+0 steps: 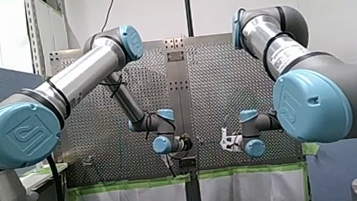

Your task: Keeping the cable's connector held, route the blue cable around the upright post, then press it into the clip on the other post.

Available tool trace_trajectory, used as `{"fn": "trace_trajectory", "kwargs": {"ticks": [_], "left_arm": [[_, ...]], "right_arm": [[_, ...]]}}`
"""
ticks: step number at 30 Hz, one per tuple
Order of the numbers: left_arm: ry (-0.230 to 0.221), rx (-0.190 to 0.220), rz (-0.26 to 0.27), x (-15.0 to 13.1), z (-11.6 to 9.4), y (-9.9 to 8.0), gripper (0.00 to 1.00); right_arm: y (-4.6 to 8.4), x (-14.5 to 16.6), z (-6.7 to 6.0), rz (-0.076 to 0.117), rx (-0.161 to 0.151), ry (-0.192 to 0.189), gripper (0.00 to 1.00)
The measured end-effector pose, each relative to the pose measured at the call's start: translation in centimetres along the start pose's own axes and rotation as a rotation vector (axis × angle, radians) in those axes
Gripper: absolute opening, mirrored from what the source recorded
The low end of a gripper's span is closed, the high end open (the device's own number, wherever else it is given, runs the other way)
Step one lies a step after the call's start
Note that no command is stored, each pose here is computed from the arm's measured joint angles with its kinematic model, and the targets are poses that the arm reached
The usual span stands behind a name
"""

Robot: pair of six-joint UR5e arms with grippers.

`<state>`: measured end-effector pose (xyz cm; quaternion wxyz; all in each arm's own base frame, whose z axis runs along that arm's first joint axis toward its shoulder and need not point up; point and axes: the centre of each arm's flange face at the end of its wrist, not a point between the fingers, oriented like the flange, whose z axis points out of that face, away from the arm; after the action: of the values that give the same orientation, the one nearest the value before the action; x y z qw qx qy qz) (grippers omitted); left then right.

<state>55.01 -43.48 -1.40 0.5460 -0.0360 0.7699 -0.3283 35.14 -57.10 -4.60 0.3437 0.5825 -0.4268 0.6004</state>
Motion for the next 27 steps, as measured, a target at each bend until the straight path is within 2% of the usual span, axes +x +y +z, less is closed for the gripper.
{"fn": "trace_trajectory", "kwargs": {"ticks": [6, 16, 27], "left_arm": [[0.002, 0.005, 0.0, 0.1, 0.0, 0.0, 0.0], [0.025, -0.006, -0.002, 1.5, 0.0, 1.4, 0.0], [-0.003, 0.008, -0.017, 0.0, 1.3, 1.3, 0.0]], "right_arm": [[0.4, -0.4, 0.1, -0.005, -0.005, -0.004, 0.0], [1.0, -3.1, 0.3, -0.022, -0.017, -0.06, 0.0], [1.7, -2.4, 1.6, -0.022, -0.025, -0.053, 0.0]]}}
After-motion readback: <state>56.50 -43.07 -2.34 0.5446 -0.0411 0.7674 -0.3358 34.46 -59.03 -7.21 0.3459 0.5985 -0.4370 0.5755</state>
